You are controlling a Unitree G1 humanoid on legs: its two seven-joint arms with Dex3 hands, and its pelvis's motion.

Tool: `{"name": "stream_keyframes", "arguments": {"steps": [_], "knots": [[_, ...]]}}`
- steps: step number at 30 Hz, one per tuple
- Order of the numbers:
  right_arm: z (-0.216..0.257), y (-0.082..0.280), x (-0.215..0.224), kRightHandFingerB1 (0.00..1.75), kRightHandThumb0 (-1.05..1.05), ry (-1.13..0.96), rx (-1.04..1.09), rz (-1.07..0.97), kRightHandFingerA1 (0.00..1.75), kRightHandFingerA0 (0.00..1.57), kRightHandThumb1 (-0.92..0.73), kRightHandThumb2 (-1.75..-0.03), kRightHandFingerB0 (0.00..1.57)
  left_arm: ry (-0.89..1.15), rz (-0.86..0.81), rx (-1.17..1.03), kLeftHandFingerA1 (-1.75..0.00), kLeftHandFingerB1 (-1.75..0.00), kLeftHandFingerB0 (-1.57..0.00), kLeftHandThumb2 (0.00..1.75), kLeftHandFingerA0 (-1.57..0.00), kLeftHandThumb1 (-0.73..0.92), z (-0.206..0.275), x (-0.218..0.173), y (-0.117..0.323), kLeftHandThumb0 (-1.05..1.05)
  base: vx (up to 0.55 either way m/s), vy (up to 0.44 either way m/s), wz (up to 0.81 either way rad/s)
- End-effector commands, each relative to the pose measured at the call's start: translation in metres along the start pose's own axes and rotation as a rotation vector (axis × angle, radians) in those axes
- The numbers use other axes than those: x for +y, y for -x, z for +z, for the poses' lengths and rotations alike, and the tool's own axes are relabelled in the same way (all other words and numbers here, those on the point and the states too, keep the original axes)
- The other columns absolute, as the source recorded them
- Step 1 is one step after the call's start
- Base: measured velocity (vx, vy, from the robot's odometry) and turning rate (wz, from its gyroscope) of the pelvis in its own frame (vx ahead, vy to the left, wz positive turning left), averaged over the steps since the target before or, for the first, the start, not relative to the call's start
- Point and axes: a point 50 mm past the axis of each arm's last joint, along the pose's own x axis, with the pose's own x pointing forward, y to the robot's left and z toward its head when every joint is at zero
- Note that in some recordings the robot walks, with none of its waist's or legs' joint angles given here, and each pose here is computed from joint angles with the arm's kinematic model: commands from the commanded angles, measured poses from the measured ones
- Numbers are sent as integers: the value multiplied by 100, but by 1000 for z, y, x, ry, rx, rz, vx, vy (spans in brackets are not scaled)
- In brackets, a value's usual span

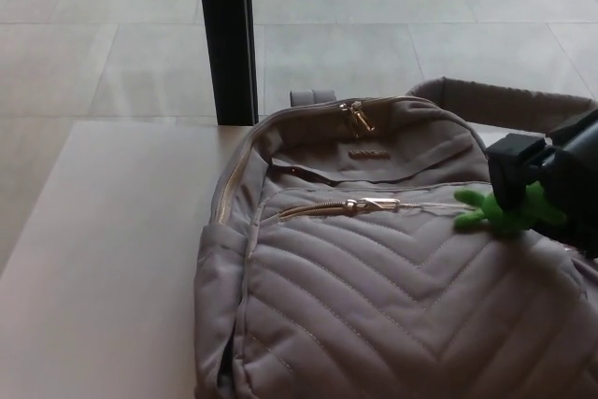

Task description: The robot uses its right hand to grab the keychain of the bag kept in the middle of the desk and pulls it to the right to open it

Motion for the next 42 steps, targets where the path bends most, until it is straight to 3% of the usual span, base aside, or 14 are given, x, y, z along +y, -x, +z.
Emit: {"name": "stream_keyframes", "arguments": {"steps": [1,4,5,11,12,15,18,19,22,27,36,37,39,42], "knots": [[-5,4,3,164,-29,78,12,0,175,95,-33,-109,70,6,8,4,-49,-43,-42,67,-55,89,0,5,2,-81,0,0,0],[-11,6,4,158,-28,157,28,20,175,94,-35,-104,74,6,25,16,-49,-42,-46,67,-58,87,-4,5,3,-82,0,0,0],[-15,7,3,155,-28,163,39,36,175,91,-44,-99,76,13,19,17,-59,-52,-33,110,-48,72,-4,5,3,-82,0,0,0],[-32,16,2,156,-23,173,92,69,175,90,-38,-105,77,-4,-1,19,-59,-54,-37,109,-47,71,-5,6,5,-81,0,0,0],[-39,18,0,156,-24,193,103,70,175,89,-39,-102,75,-20,5,22,-46,-42,-43,68,-54,91,-5,6,5,-84,0,0,0],[-48,19,-5,154,-42,270,144,121,175,89,-46,-56,77,32,16,27,-54,-47,-40,84,-51,74,-8,5,5,-90,0,0,0],[-54,20,-9,152,-35,259,177,125,175,90,-49,-59,78,55,6,26,-49,-42,-42,67,-54,91,-8,5,5,-83,0,0,0],[-59,21,-13,150,-27,247,194,118,175,90,-42,-88,78,49,9,22,-49,-42,-42,68,-54,90,-9,4,6,-84,0,0,0],[-66,23,-16,157,-27,260,200,73,175,92,-39,-102,77,38,2,21,-59,-54,-37,109,-47,71,-9,5,6,-82,0,0,0],[-74,27,-18,154,-31,257,227,78,175,91,-41,-101,78,43,-4,16,-48,-42,-43,67,-53,90,-8,5,6,-84,0,0,0],[-86,44,-5,166,-25,275,254,91,175,94,-31,-108,72,35,-3,27,-47,-41,-41,67,-51,91,-9,5,6,-84,0,0,0],[-89,49,-1,160,-29,292,265,119,175,93,-39,-98,76,48,-4,27,-58,-53,-36,108,-44,71,-9,5,6,-83,0,0,0],[-93,57,6,159,-29,281,307,185,175,92,-45,-97,75,57,12,23,-47,-42,-43,67,-54,89,-12,4,7,-85,0,0,0],[-99,73,18,152,-28,277,340,252,175,92,-50,-93,73,62,-13,15,-55,-47,-37,84,-48,74,-11,5,8,-92,0,0,0]]}}
